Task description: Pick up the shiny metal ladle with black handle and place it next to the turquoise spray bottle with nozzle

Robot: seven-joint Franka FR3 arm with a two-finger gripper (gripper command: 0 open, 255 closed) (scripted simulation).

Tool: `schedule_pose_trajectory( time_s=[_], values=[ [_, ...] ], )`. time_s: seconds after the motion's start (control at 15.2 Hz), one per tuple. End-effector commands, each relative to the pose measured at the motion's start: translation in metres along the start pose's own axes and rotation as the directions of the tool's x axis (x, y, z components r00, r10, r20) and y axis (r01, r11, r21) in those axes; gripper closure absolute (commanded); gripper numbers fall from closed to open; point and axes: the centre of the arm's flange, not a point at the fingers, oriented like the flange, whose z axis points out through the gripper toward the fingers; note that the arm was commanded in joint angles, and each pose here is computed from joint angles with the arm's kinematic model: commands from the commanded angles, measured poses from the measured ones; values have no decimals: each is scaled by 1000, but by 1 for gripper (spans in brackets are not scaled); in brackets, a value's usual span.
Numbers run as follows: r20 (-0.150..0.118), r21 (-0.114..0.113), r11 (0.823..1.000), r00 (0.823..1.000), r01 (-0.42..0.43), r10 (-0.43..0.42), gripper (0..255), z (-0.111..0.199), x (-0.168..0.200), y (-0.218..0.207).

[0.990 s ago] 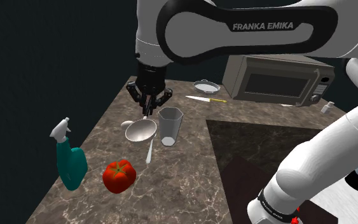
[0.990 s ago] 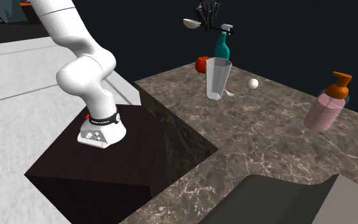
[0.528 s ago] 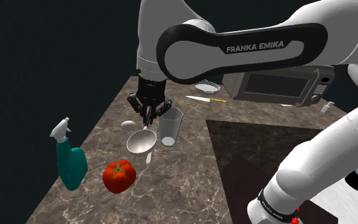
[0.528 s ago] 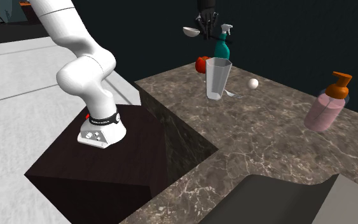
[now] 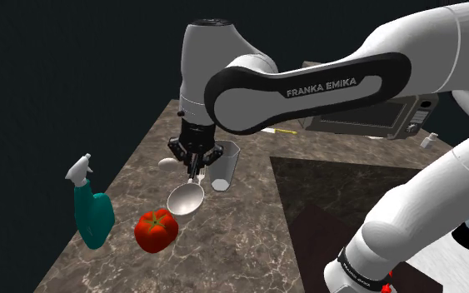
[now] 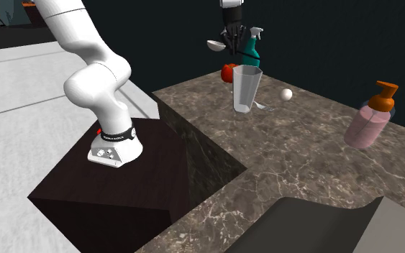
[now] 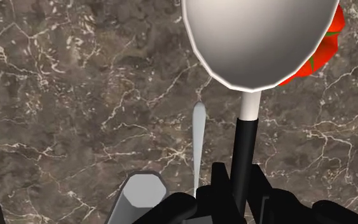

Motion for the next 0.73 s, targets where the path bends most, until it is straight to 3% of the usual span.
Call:
schedule_pose_trajectory(
  time_s=[0.0, 0.66],
  values=[
    [0, 1, 1000, 1000, 0, 0, 255, 11, -1, 1],
    [0, 1, 1000, 1000, 0, 0, 255, 63, -7, 7]
  ],
)
